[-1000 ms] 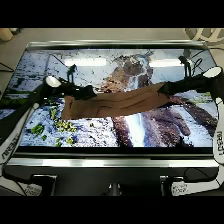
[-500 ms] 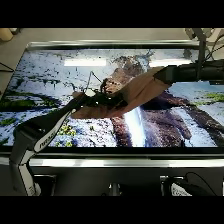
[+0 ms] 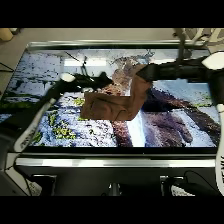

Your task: Fold the shirts.

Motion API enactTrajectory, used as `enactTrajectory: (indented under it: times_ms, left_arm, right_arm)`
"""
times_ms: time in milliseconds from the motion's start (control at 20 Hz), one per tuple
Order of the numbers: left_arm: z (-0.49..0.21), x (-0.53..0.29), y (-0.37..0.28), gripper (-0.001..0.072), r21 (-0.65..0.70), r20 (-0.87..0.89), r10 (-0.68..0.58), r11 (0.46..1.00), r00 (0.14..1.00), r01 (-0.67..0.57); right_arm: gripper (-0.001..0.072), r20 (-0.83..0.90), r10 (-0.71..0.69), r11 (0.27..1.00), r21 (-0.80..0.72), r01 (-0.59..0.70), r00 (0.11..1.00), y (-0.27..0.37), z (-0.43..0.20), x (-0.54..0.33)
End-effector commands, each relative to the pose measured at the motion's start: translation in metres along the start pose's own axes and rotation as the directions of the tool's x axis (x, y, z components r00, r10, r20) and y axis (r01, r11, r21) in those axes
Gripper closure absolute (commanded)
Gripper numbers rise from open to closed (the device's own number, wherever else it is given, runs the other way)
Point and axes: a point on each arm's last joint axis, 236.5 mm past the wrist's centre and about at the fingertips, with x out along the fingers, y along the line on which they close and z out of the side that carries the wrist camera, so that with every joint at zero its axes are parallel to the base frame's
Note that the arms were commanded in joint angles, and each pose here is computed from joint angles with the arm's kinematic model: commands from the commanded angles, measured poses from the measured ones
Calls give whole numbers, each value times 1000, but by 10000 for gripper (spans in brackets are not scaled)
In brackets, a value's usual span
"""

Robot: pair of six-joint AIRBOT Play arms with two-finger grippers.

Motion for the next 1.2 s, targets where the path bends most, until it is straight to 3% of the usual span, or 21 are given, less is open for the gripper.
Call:
enactTrajectory:
  times_ms: [0, 250, 300, 350, 400, 550, 650, 750, 900, 1000, 1150]
  left_arm:
    - [81, -127, -6, 687, 177, 194, 112, 973, 974, -147]
    - [98, -248, -34, 686, 300, 315, 215, 902, 925, -312]
    - [93, -256, -37, 686, 322, 313, 238, 884, 919, -338]
    - [87, -261, -38, 685, 339, 302, 258, 871, 918, -356]
    - [81, -262, -38, 685, 349, 283, 270, 865, 921, -361]
    - [67, -261, -32, 685, 365, 228, 297, 857, 927, -364]
    - [65, -259, -28, 685, 375, 220, 302, 852, 928, -366]
    - [61, -256, -22, 685, 366, 206, 308, 856, 929, -365]
    - [56, -252, -14, 685, 352, 188, 317, 862, 930, -365]
    - [52, -249, -10, 685, 347, 175, 319, 865, 931, -362]
    - [41, -238, -6, 684, 345, 141, 320, 871, 937, -350]
  right_arm:
    - [694, 76, 121, 990, 57, -125, 990, 34, 1, 97]
    - [685, -16, 144, 972, 189, -138, 990, 61, -91, 236]
    - [446, -38, 133, 970, 212, -122, 990, 58, -110, 254]
    - [106, -51, 130, 964, 238, -114, 990, 52, -120, 263]
    - [28, -66, 136, 963, 243, -116, 989, 49, -125, 264]
    - [34, -123, 173, 973, 172, -151, 977, 29, -111, 226]
    - [33, -203, 109, 990, 108, -88, 973, -15, -102, 177]
    - [33, -345, -65, 994, 65, 93, 936, -86, -115, 112]
    - [33, -613, -269, 913, 82, 399, 743, -179, -178, 16]
    - [33, -636, -230, 897, 154, 414, 736, -188, -203, 11]
    - [33, -578, -178, 893, 245, 377, 796, -183, -214, 46]
